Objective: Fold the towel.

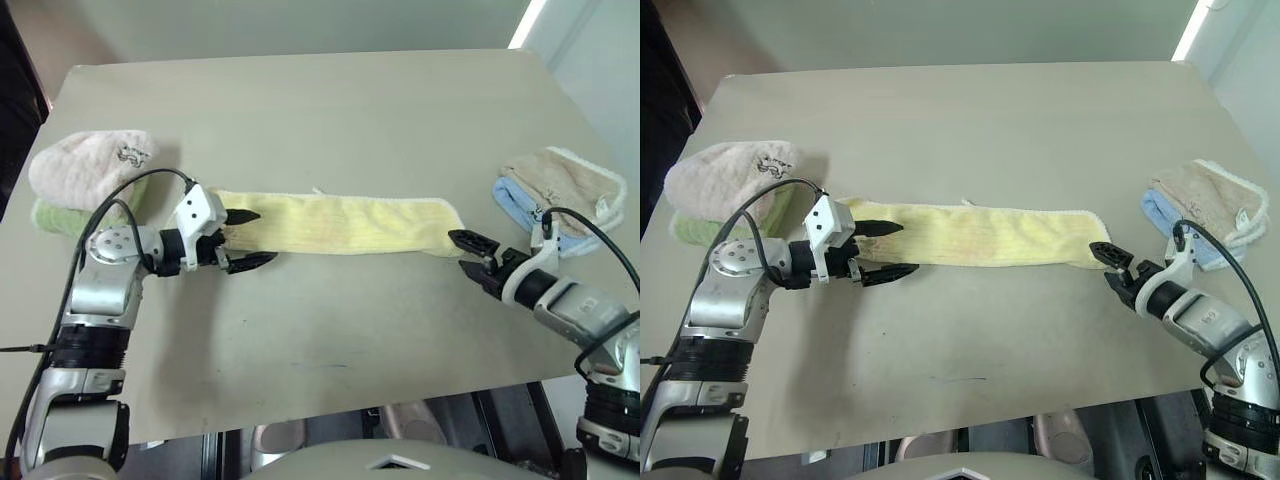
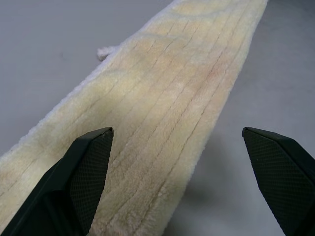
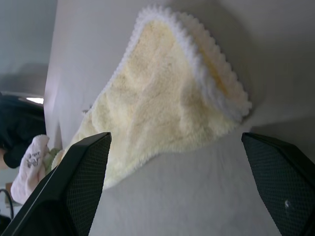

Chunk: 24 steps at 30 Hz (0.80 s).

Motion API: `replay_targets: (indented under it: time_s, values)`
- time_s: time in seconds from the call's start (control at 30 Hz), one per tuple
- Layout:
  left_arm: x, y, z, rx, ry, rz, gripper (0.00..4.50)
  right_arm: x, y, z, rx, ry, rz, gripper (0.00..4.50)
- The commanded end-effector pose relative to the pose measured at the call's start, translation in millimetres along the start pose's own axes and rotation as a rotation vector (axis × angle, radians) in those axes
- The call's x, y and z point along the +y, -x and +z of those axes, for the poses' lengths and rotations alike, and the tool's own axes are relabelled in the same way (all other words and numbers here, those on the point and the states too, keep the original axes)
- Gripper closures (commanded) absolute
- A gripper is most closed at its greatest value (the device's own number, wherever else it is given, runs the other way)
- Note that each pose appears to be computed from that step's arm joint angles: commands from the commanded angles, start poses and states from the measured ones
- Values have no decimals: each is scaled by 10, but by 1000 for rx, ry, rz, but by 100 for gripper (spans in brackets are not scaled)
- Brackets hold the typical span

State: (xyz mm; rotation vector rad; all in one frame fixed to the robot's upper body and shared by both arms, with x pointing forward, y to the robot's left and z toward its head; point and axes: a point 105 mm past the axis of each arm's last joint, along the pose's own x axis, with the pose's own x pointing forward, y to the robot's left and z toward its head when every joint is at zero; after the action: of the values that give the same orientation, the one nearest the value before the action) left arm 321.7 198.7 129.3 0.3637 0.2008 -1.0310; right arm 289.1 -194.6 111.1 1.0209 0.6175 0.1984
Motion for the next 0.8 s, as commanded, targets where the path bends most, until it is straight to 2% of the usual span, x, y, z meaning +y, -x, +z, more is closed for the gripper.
replay_targets:
  time_s: [0.03,0.23,0.27,0.37,0.7,0.8]
  values:
    - [-4,-5,175,-42,-41,-12,0,73,-76,98,-23,-22,5,2]
    - [-15,-22,200,-50,-42,-16,0,115,-200,110,-30,-42,-8,2]
    - [-17,-22,201,-50,-42,-16,0,122,-218,112,-33,-45,-11,18]
    - [-18,-14,203,-49,-44,-14,0,127,-235,122,-43,-53,-16,88]
    - [-15,-11,186,-47,-42,-12,0,-19,-93,320,-133,-70,-69,448]
    - [-13,-21,185,-49,-42,-14,0,-49,-31,427,-178,-68,-83,448]
